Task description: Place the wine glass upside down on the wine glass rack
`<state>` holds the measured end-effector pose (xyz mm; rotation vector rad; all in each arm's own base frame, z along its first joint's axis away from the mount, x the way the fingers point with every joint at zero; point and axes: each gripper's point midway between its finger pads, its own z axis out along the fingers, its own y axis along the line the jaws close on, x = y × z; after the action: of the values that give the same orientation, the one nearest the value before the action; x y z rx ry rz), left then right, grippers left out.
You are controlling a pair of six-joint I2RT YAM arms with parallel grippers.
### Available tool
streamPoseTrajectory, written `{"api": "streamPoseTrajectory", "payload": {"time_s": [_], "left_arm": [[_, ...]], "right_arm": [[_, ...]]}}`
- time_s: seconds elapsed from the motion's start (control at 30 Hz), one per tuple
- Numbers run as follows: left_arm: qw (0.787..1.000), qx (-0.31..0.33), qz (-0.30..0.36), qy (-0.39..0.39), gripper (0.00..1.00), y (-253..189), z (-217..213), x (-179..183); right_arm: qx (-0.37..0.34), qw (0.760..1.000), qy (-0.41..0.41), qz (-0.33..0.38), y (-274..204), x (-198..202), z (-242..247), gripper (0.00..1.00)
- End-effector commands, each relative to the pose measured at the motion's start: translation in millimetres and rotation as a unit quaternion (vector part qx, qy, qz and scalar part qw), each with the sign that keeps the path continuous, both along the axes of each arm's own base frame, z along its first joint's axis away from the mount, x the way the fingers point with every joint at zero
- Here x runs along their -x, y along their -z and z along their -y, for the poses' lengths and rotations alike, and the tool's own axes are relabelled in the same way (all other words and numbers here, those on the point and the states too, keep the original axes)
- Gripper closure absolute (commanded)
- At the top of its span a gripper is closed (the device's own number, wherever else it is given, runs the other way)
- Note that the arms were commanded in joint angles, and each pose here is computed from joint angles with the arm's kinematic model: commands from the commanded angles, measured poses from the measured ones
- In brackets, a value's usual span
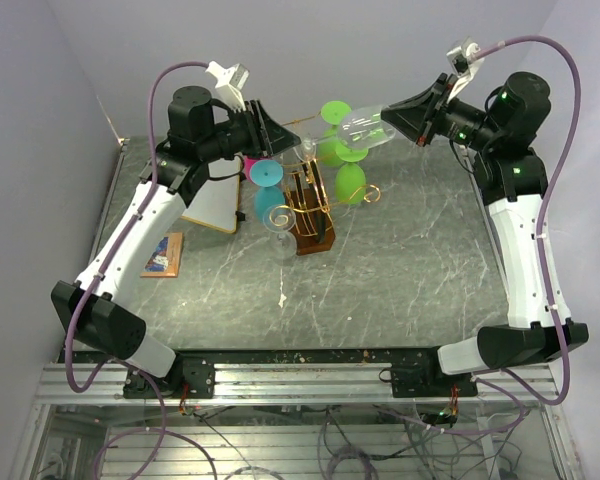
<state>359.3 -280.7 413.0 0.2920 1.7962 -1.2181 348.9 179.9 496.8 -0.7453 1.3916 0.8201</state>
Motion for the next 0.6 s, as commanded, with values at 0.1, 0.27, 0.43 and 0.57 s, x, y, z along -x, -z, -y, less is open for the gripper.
{"api": "streamPoseTrajectory", "payload": {"time_s": [0.1, 0.27, 0.43, 0.57], "left_arm": [[1.0, 0.015, -0.001, 0.025, 0.58, -4.9, 10.0, 7.2], [0.999, 0.014, -0.011, 0.028, 0.6, 1.3, 12.2, 7.8], [0.999, 0.016, -0.014, 0.035, 0.61, 1.7, 14.9, 10.2], [0.999, 0.017, -0.019, 0.041, 0.66, 5.5, 17.6, 11.1]], "right_arm": [[0.008, 1.0, 0.005, 0.021, -2.9, -0.6, -4.6, 1.0], [0.008, 1.0, 0.007, 0.022, -3.0, -0.5, -5.1, 1.0], [0.009, 1.0, 0.003, 0.019, 0.3, -0.9, -7.4, 1.0], [0.008, 1.0, -0.002, 0.019, 0.7, 0.7, -9.4, 1.0]]}}
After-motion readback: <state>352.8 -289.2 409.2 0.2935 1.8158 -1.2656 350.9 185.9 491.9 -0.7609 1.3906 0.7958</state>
